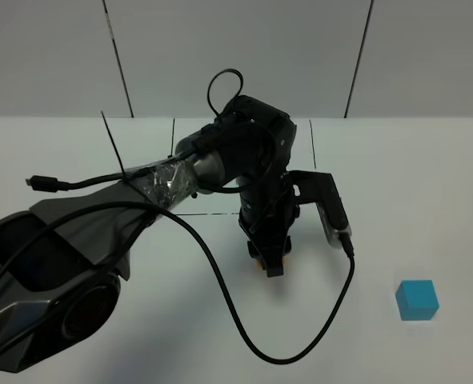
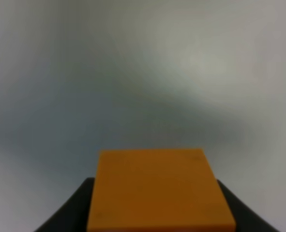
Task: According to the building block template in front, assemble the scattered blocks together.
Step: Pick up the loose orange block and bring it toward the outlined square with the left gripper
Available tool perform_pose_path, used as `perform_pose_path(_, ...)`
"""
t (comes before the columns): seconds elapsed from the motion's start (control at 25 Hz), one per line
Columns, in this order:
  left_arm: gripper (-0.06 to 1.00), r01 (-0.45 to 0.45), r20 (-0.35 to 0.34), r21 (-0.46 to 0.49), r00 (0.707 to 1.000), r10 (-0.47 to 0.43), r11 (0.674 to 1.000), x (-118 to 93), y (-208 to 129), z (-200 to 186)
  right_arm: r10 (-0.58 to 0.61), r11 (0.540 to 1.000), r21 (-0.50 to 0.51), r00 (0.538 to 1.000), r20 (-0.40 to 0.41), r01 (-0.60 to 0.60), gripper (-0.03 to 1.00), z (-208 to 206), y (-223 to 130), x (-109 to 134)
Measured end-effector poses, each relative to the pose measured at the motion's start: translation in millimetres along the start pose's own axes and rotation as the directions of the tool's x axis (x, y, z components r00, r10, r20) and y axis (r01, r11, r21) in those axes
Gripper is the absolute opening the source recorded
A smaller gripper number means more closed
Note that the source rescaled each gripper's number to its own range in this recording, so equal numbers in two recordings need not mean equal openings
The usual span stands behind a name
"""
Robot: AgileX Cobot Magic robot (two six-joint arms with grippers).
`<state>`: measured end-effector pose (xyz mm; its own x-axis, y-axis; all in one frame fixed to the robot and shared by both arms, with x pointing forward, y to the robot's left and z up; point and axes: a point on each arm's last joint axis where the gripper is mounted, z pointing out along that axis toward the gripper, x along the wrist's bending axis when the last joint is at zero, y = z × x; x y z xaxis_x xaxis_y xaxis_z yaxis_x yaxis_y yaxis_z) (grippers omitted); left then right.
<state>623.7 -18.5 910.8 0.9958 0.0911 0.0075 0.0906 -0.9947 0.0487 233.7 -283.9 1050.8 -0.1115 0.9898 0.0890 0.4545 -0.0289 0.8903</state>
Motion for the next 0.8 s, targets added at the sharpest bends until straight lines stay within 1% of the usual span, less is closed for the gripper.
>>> perform_pose_path(0.08,0.0,-0.03,0.016,0.014,0.999,0.03,0.999,-2.2,1.8,10.9,0.0,1.0,0.0,1.0,0.0,0.0,0.76,0.0,0.0,0.0)
perform_pose_path(0.28,0.0,-0.044,0.041,0.036,0.998,0.042,0.998,-2.7,1.1,27.3,0.0,1.0,0.0,1.0,0.0,0.0,0.76,0.0,0.0,0.0)
perform_pose_path(0.52,0.0,-0.135,0.029,0.021,0.991,0.134,0.991,-1.3,2.4,29.0,0.0,1.0,0.0,1.0,0.0,0.0,0.76,0.0,0.0,0.0)
perform_pose_path(0.8,0.0,-0.163,0.029,0.019,0.986,0.163,0.986,-1.2,2.5,30.1,0.0,1.0,0.0,1.0,0.0,0.0,0.76,0.0,0.0,0.0)
